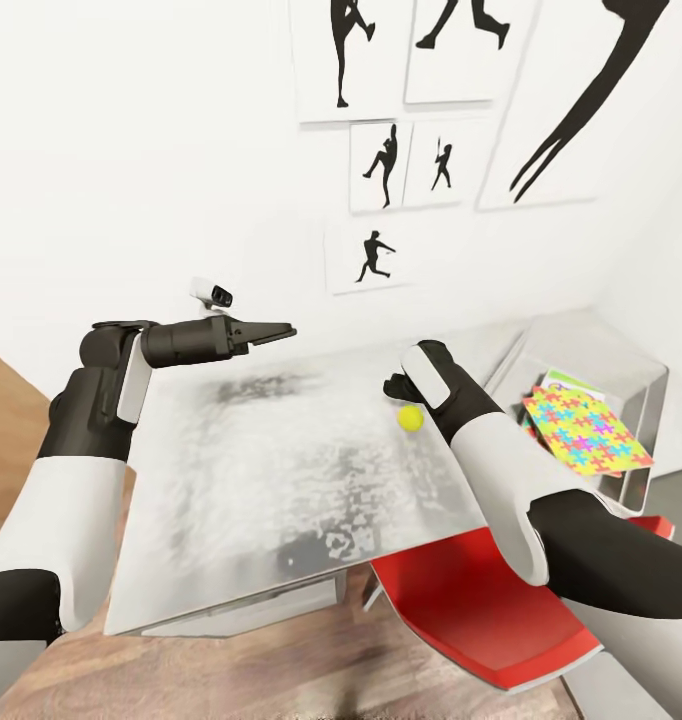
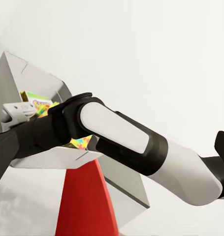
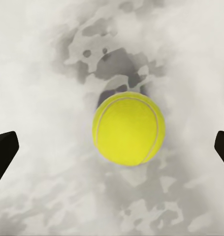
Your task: Put all the toys in the child's room - the three board games (two on the bed and one on the table), the two jigsaw puzzles on the table, and the tennis ball on the table - inside the toy box on the table in the child's room.
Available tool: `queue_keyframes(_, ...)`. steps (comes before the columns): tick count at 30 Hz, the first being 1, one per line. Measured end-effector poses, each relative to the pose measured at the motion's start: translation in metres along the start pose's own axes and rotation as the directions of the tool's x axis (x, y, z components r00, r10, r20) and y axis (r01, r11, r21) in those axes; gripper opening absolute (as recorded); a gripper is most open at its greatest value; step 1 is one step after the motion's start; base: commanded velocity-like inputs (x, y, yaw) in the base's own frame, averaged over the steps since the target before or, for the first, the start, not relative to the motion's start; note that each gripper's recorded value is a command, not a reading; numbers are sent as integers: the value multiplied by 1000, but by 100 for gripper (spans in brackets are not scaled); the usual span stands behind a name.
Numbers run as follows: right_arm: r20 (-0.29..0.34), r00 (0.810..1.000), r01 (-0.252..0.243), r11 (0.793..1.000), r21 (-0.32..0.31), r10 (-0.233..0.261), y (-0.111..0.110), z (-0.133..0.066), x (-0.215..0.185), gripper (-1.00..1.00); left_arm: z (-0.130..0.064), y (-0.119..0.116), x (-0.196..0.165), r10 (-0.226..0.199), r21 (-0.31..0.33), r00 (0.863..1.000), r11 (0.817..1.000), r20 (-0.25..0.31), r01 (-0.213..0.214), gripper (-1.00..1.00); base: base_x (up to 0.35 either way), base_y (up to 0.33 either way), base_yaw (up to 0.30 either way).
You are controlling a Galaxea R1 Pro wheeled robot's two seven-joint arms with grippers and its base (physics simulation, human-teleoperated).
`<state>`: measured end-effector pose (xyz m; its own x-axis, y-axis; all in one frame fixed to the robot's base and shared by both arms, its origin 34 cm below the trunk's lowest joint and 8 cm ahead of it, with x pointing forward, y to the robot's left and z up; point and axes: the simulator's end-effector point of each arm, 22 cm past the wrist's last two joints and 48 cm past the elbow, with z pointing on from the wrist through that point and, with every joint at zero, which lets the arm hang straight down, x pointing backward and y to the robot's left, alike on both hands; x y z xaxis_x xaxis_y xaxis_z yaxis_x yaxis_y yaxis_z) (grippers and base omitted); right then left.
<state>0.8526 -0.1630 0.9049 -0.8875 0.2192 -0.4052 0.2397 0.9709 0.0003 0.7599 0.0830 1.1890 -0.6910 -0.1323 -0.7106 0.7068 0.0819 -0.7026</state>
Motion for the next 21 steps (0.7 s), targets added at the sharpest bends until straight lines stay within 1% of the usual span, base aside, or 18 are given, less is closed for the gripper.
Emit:
queue_keyframes(14,-24,1000,1,1000,10,-1,-3,16,10,100,1,13,9,-23,-2,1000,1000,-4,23,100,0,0,0)
queue_keyframes(21,-30,1000,-6,999,32,7,-18,26,10,100,2,19,13,-32,-3,999,999,-6,32,100,0,0,0)
